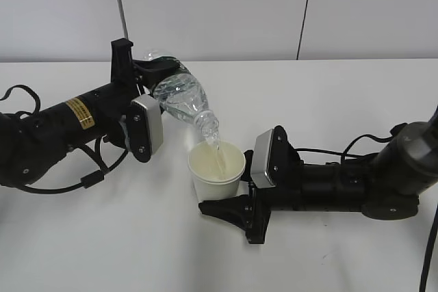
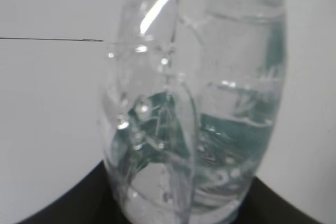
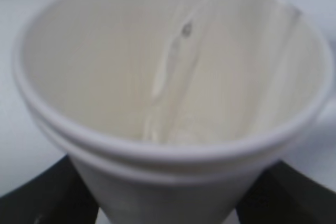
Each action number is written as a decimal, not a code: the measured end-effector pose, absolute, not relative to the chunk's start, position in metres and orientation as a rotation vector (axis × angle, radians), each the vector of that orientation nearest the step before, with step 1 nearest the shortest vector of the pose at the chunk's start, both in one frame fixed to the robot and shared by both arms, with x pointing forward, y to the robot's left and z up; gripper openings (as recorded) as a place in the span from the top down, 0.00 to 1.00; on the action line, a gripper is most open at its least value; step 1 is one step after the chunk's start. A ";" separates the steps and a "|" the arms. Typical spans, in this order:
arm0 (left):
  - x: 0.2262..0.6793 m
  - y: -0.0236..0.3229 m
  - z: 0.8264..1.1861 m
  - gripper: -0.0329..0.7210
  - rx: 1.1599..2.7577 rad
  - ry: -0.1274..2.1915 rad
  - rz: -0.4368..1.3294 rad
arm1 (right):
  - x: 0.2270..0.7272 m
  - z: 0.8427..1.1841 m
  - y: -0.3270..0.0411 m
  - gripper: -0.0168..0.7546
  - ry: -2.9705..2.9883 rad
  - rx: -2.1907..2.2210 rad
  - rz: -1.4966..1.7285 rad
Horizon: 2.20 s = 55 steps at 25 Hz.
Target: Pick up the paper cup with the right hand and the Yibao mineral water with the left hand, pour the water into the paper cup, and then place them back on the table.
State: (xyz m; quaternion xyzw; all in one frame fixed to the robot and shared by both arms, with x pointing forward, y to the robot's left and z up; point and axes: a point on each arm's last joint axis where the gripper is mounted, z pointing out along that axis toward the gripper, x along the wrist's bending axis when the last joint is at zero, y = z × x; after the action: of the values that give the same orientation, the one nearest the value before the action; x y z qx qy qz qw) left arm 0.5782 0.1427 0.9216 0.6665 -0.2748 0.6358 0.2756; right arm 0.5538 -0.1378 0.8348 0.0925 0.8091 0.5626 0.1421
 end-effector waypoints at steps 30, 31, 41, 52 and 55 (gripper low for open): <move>0.578 0.143 0.922 0.53 1.782 -0.779 1.743 | 0.553 0.835 -0.138 0.30 2.337 0.247 1.617; 0.578 0.143 0.922 0.53 1.782 -0.779 1.743 | 0.553 0.835 -0.138 0.30 2.337 0.247 1.617; 0.579 0.143 0.923 0.53 1.780 -0.779 1.744 | 0.553 0.834 -0.138 0.30 2.338 0.243 1.616; 0.579 0.143 0.923 0.53 1.774 -0.776 1.748 | 0.553 0.834 -0.138 0.30 2.338 0.243 1.616; 0.579 0.143 0.923 0.53 1.774 -0.776 1.748 | 0.553 0.834 -0.138 0.30 2.337 0.241 1.615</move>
State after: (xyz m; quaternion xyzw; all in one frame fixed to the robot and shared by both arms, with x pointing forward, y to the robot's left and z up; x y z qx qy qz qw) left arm 0.5785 0.1426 0.9231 0.6560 -0.2871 0.6464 0.2633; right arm 0.5533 -0.1378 0.8345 0.0835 0.8111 0.5605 0.1447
